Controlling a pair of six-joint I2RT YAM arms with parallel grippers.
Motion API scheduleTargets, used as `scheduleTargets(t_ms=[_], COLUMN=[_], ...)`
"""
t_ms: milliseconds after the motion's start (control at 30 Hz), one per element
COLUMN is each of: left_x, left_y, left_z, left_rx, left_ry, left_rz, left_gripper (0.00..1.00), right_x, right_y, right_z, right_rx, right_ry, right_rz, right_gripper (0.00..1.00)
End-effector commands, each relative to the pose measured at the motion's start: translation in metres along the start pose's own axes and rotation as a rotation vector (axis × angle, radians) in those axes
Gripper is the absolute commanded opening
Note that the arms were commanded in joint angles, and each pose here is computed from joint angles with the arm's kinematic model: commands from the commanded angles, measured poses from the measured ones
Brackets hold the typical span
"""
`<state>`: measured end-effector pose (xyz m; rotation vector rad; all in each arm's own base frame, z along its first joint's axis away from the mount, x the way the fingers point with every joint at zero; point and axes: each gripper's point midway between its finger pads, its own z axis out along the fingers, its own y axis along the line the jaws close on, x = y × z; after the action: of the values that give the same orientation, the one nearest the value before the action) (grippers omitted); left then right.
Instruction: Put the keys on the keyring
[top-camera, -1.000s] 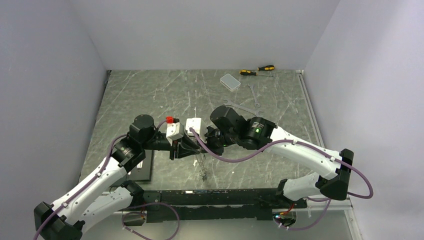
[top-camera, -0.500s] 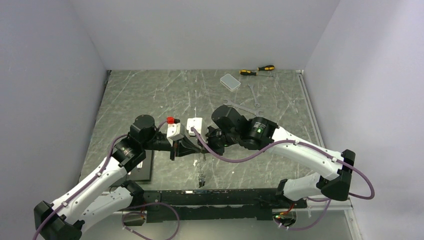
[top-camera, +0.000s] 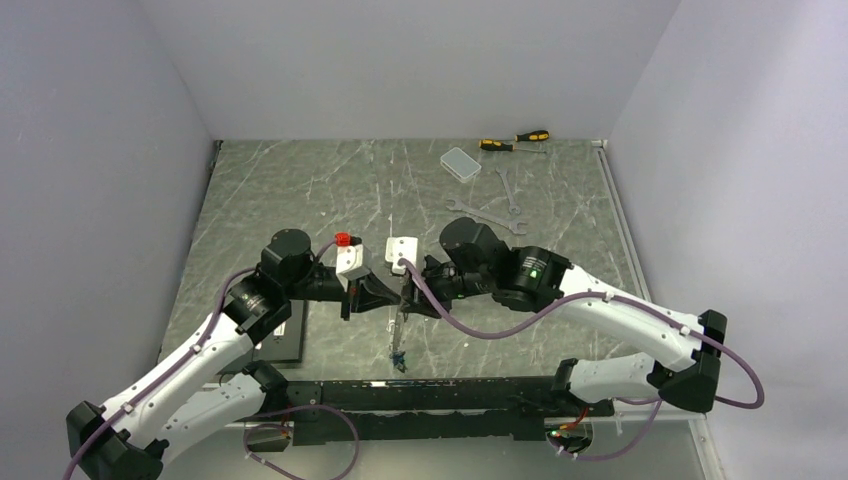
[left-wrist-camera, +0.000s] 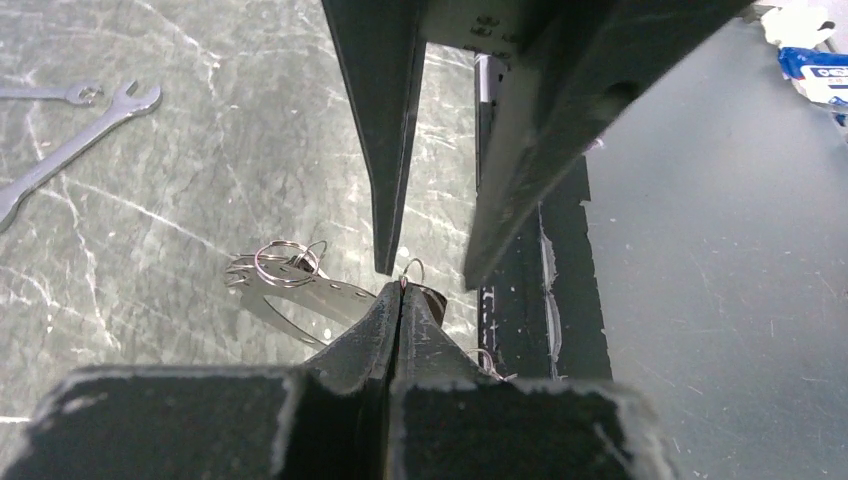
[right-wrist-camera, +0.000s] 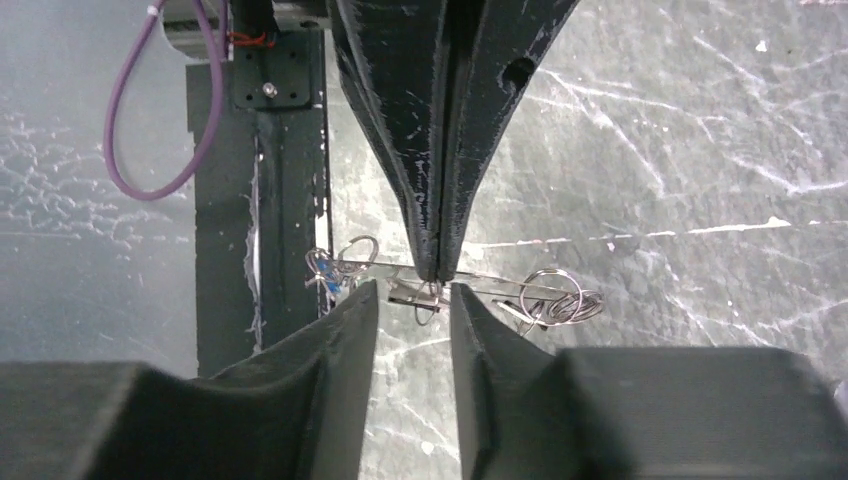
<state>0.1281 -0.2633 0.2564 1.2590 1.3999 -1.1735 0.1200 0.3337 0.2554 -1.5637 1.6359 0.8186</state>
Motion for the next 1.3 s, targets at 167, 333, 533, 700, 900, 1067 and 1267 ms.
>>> scheduleTargets(t_ms=[167, 333, 533, 700, 900, 1067, 1267], left_x=[-0.015, -0.017, -0.020, -0.021, -0.021, -0.021, -0.021], left_y=[0.007, 0.005, 0.002, 0.000, -0.001, -0.001, -0.001], left_z=[-0.005, -0.005, -0.008, -0.008, -0.009, -0.009, -0.009], left_rx=[-0.059, -0.051, -0.052, -0.045, -0.044, -0.044, -0.043], left_ry=[-0.014, -0.019, -0.034, -0.035, -0.034, -0.035, -0.034], left_rz=[0.021, 0.020, 0.032, 0.031, 0.032, 0.032, 0.030], left_gripper=[0.00, 0.00, 0.00, 0.00, 0.00, 0.00, 0.00], right_x=[-0.017, -0.008, -0.013, -0.019, -0.022, -0.015, -0.007], right_y=[0.009, 0.007, -0.002, -0.009, -0.011, -0.009, -0.009], right_z=[-0.013, -0.016, -0.019, -0.015, -0.010, -0.001, 0.007], right_rx=[-0.005, 0.036, 0.095, 0.116, 0.115, 0.088, 0.068], right_ry=[-0.150, -0.192, -0.303, -0.334, -0.337, -0.310, -0.287], right_rz=[-0.021, -0.004, 0.007, 0.019, 0.020, 0.030, 0.044], right_gripper=[0.50, 0.49, 0.47, 0.38, 0.32, 0.28, 0.25])
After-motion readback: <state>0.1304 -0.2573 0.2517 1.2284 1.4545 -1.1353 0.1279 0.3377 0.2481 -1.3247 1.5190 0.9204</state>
